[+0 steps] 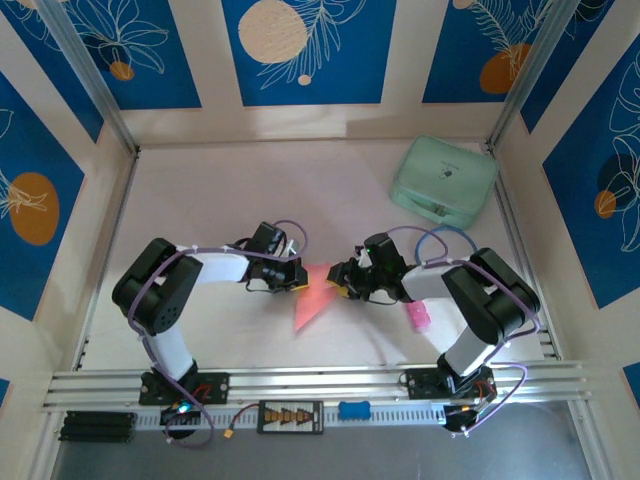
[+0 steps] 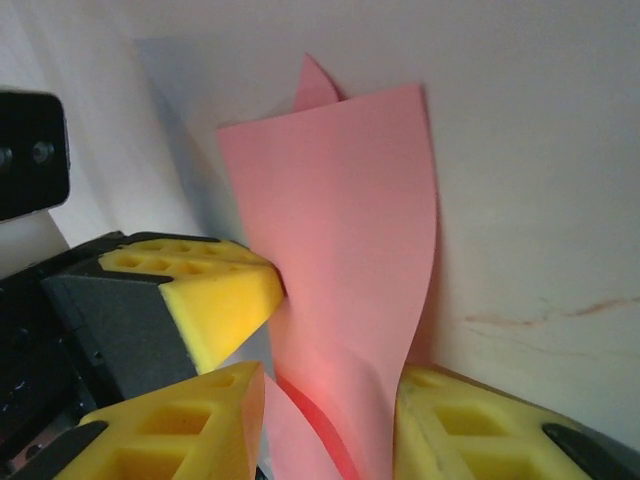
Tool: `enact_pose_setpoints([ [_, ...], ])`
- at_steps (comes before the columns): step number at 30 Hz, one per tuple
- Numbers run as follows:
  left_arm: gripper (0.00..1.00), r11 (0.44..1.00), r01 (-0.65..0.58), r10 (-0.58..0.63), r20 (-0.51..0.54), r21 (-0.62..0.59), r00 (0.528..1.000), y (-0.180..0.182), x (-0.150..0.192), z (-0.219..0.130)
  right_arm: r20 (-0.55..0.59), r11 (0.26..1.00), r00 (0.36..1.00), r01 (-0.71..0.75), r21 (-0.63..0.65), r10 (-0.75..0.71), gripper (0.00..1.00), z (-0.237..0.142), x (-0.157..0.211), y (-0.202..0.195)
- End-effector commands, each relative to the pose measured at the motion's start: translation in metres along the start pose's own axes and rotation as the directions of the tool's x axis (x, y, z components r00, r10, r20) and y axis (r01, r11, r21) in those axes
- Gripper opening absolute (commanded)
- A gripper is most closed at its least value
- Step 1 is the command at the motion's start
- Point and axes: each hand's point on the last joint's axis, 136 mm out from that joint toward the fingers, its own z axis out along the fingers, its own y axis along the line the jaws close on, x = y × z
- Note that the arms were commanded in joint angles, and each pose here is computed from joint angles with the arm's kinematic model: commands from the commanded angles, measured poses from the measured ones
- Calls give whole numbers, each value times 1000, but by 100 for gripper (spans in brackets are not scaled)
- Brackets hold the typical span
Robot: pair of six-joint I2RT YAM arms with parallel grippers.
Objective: Fold a paper plane with a square sheet of paper (pick it up from the middle)
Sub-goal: Fold the wing for the fifth time at the center of the table.
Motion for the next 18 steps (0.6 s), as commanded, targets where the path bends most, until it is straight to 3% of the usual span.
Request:
enact_pose_setpoints([
  [1,0,998,13,-15,-38,-61,999,20,14,6,-29,996,997,69,-61,-70,37,1,-2,17],
  [10,0,998,5,-8,-35,-62,999,18,12,4,-57,996,996,63,-63,-67,37,4,-3,16],
  [18,0,998,5,-7,-30,-69,1000,17,11,2,-66,998,998,-7,63,12,37,-2,4,0],
])
